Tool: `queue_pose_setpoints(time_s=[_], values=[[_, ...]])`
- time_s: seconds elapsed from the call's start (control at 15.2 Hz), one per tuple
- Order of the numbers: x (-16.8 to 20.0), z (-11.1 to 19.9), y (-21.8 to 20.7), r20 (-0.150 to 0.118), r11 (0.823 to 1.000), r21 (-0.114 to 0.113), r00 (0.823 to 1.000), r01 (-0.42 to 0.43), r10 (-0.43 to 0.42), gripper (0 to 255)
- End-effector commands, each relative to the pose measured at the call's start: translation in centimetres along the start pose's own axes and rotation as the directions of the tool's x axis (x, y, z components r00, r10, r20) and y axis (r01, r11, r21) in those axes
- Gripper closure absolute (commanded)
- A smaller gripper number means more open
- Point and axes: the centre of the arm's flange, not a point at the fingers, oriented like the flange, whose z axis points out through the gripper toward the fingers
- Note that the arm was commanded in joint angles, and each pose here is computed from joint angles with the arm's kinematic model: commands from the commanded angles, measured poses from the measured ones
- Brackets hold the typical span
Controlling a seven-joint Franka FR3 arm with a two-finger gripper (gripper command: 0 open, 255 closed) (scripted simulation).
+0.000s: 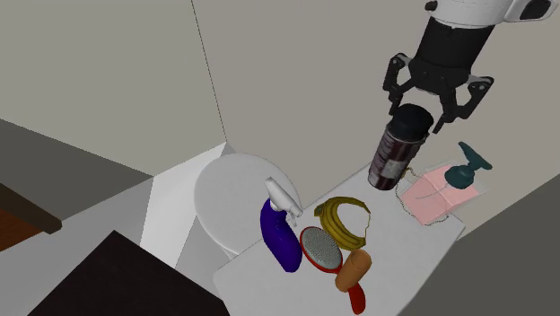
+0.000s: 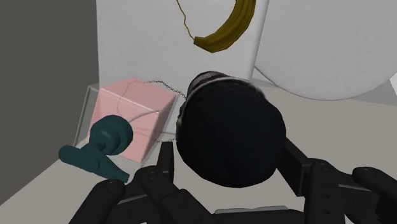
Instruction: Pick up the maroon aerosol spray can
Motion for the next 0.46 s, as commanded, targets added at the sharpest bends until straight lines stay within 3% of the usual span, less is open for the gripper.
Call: queue_pose_setpoints(time_s=[0.0, 0.4], values=[[-0.1, -1.1, 0.1, -0.001, 1.000, 0.000, 1.000, 0.000, 0.000, 255], [-0.1, -3.3, 0.2, -0.001, 1.000, 0.000, 1.000, 0.000, 0.000, 255]])
